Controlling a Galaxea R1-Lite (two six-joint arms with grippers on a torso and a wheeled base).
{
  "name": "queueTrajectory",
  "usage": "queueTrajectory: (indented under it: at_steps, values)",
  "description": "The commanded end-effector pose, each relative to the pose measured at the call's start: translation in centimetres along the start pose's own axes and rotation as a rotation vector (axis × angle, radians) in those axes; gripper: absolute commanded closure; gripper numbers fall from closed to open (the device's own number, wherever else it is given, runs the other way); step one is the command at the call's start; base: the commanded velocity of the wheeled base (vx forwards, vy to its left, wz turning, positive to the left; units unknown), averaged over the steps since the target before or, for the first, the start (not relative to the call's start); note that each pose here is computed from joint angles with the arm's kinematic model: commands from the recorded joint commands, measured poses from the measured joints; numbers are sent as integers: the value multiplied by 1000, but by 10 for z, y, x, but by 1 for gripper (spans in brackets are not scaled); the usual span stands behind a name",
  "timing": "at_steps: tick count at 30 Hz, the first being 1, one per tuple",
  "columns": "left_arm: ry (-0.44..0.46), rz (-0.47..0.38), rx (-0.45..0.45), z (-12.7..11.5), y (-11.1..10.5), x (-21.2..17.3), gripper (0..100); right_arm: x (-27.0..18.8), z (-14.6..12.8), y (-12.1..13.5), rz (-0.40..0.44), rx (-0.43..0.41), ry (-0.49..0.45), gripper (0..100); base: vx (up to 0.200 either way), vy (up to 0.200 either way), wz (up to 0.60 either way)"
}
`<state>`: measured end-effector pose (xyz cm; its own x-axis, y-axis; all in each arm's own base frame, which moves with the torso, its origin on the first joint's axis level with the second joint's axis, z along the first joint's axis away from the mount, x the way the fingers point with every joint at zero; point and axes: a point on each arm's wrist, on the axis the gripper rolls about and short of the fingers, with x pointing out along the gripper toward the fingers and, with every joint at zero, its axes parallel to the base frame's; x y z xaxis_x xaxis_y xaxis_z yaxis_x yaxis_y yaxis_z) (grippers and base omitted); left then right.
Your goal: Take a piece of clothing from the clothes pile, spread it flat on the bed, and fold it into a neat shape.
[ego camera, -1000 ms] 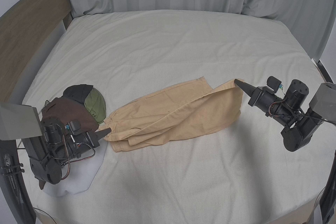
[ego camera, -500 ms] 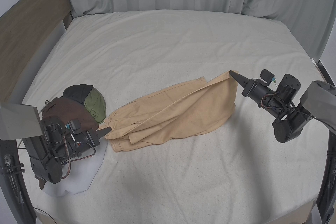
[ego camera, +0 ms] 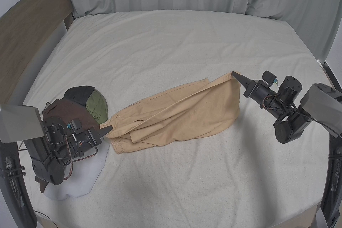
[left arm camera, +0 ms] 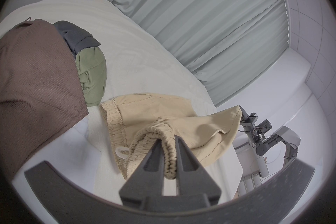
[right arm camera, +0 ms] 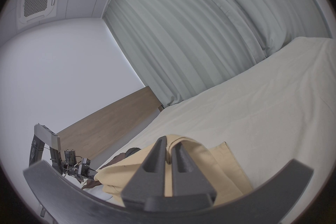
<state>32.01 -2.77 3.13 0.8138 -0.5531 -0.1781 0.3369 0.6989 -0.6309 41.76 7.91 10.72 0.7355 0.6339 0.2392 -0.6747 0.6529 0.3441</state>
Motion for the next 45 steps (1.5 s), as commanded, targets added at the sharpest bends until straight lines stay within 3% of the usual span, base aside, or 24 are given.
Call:
queueTrajectory:
  at_steps: [1,7,24,45]
  values:
    - [2,1,-2,-1,2,2,100,7,-5,-5,9,-3,-5,100,0,0,0]
    - [1,10,-6,-2,5,4,100,17,-15,-16,7,4,5,100,0,0,0]
    - [-32,65,-37,-5,18,17,100,51,-8,-30,15,-1,-1,100,0,0,0]
    - [-45,75,-49,-5,22,22,100,60,-26,-45,3,11,21,100,0,0,0]
